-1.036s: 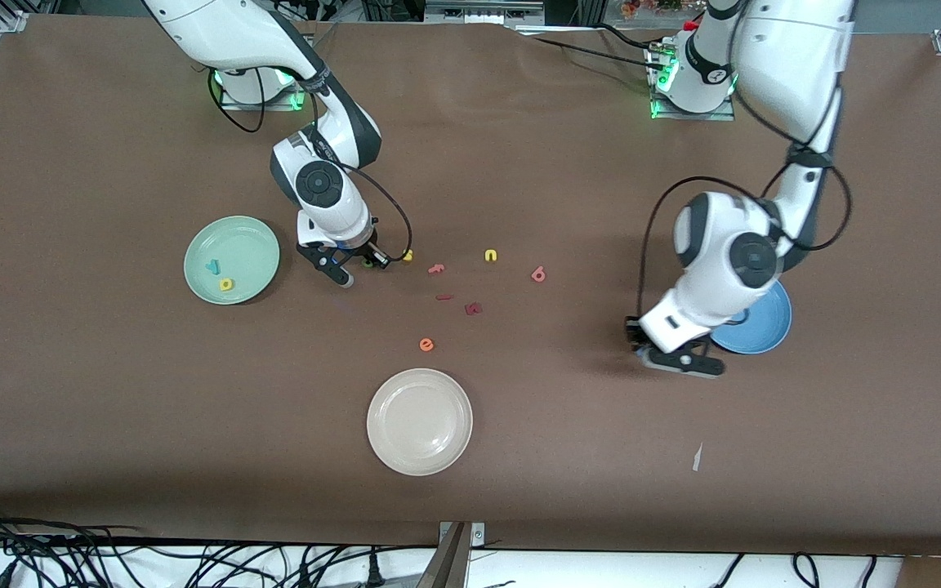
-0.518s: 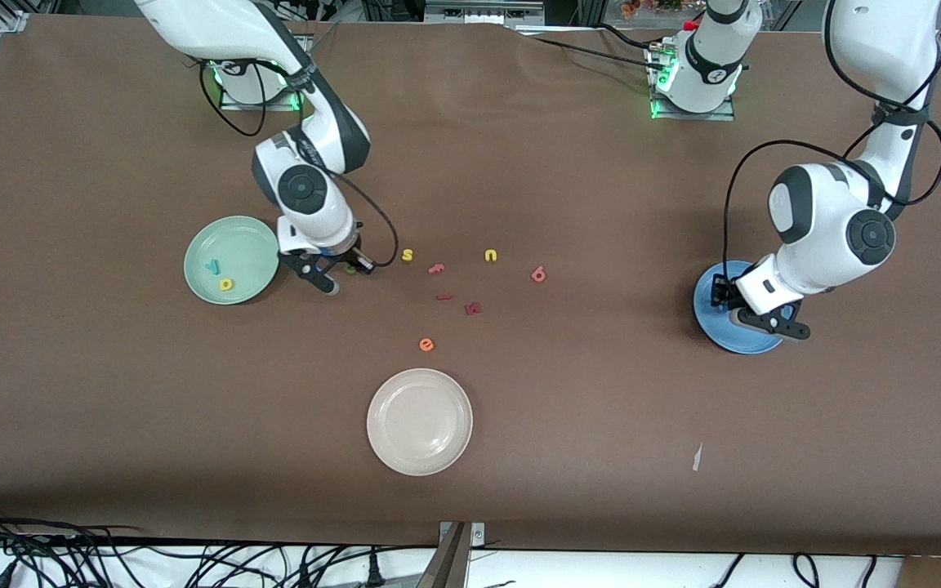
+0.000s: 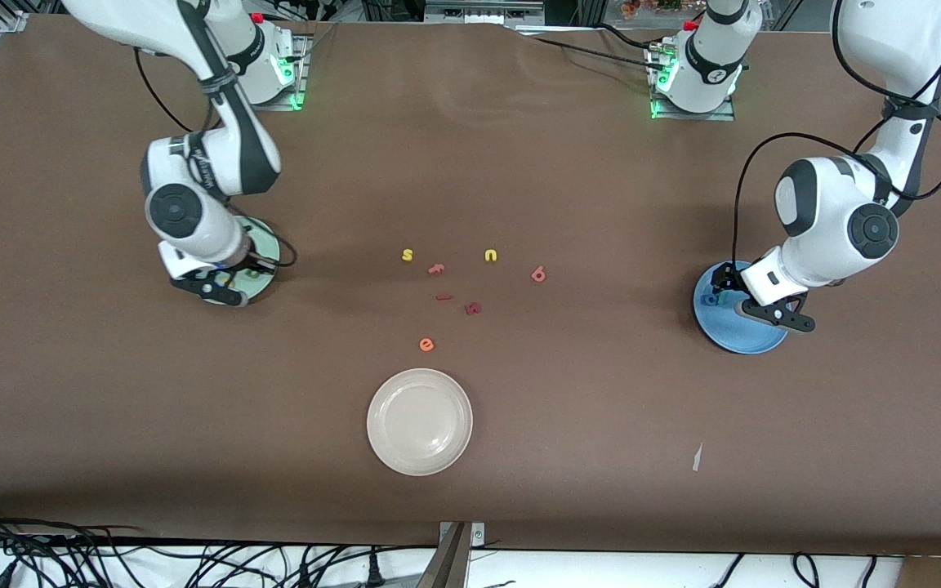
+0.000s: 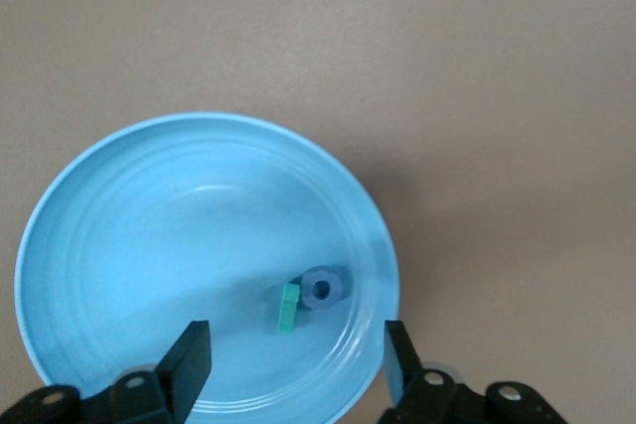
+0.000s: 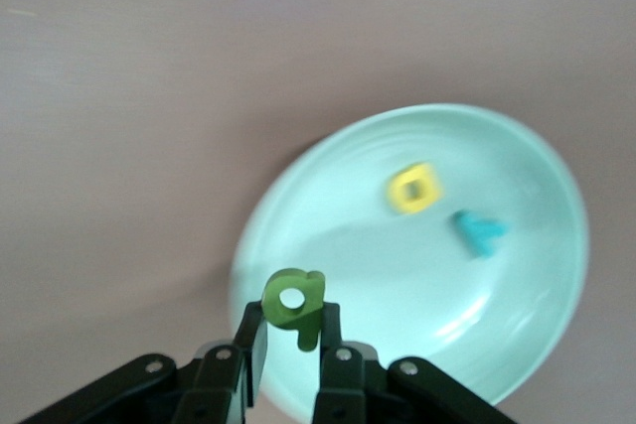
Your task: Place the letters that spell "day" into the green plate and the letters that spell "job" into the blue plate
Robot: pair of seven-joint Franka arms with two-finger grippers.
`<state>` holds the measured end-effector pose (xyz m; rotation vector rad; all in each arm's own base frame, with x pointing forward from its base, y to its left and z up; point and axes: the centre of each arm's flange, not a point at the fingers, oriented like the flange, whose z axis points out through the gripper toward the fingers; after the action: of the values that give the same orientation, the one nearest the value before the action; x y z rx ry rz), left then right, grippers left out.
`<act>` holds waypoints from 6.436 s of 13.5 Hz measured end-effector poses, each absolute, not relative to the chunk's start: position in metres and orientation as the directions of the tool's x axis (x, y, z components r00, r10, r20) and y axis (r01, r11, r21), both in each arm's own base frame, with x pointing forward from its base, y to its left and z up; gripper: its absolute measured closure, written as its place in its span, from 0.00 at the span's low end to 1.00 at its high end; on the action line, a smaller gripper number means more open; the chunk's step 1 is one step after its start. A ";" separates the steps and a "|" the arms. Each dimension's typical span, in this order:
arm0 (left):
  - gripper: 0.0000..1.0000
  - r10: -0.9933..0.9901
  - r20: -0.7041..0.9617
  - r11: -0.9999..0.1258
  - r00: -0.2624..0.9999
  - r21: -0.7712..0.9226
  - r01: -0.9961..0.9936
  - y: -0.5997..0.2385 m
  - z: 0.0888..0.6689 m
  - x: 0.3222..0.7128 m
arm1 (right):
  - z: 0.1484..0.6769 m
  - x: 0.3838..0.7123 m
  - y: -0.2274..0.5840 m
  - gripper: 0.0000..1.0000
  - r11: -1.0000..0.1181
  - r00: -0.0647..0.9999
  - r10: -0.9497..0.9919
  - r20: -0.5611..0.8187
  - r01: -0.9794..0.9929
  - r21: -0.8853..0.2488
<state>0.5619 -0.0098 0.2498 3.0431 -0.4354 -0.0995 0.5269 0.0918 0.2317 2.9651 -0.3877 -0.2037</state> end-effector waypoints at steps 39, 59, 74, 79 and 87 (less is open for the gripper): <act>0.69 -0.437 -0.007 -0.896 0.900 0.089 -0.435 -0.374 0.171 0.489 | 0.591 0.564 0.012 0.00 -1.000 0.999 -0.008 -0.041 -0.008 -0.013; 0.25 -0.376 -0.037 -0.923 0.926 0.097 -0.371 0.005 0.247 0.568 | 0.588 0.567 0.033 0.00 -1.000 1.000 0.016 0.002 0.017 -0.015; 0.00 -0.307 0.073 -0.944 0.949 0.101 -0.314 0.007 0.529 0.524 | 0.586 0.567 0.029 0.00 -1.000 1.000 0.008 -0.002 0.008 -0.015; 0.00 -0.227 -0.056 -0.973 0.972 -0.020 -0.228 -0.061 0.620 0.506 | 0.585 0.567 0.028 0.00 -1.000 1.000 0.008 -0.005 0.008 -0.015; 0.00 -0.061 -0.088 -0.998 0.994 -0.012 -0.062 -0.038 0.615 0.532 | 0.584 0.567 0.028 0.00 -1.000 1.000 0.007 -0.007 0.007 -0.015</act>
<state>0.5316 -0.0385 0.6154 3.1522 -0.0973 -0.1384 0.5671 0.0276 0.5835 3.1562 0.0111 -0.0112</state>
